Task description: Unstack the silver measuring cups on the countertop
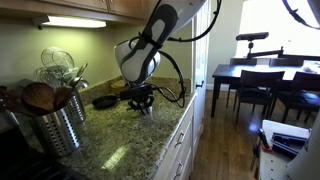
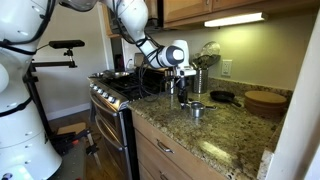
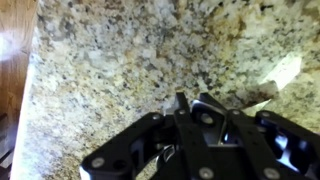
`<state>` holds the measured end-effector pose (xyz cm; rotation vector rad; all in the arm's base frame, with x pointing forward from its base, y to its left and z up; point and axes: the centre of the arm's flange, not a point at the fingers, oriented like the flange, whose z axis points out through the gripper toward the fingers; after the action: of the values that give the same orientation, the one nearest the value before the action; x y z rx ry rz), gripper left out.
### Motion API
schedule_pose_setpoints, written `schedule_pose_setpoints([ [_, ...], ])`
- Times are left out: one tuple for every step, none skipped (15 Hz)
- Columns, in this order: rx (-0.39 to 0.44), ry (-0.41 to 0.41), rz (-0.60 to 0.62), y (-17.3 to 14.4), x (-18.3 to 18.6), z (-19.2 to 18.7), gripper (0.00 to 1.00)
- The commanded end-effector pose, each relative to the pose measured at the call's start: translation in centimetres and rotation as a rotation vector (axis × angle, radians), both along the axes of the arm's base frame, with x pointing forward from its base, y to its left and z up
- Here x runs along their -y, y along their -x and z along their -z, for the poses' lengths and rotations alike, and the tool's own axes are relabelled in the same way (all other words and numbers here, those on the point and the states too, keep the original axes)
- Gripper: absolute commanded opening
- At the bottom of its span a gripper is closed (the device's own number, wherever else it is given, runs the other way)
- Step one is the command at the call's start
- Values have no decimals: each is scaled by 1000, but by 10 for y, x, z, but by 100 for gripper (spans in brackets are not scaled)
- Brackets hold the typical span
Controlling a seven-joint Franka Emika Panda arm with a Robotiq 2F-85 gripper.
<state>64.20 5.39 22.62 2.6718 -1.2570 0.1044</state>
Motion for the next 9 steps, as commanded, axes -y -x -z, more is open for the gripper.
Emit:
schedule_pose_setpoints([
  [-5, 37, 2, 8, -1, -15, 52],
  [-2, 36, 2, 8, 1, -17, 58],
  [2, 36, 7, 8, 3, -18, 65],
  [6, 37, 11, 8, 5, -20, 70],
  [8, 39, 14, 8, 8, -21, 77],
  [9, 40, 18, 8, 10, -22, 83],
  [11, 42, 22, 9, 13, -23, 91],
  [13, 43, 26, 9, 15, -23, 96],
  [15, 43, 32, 9, 17, -24, 99],
])
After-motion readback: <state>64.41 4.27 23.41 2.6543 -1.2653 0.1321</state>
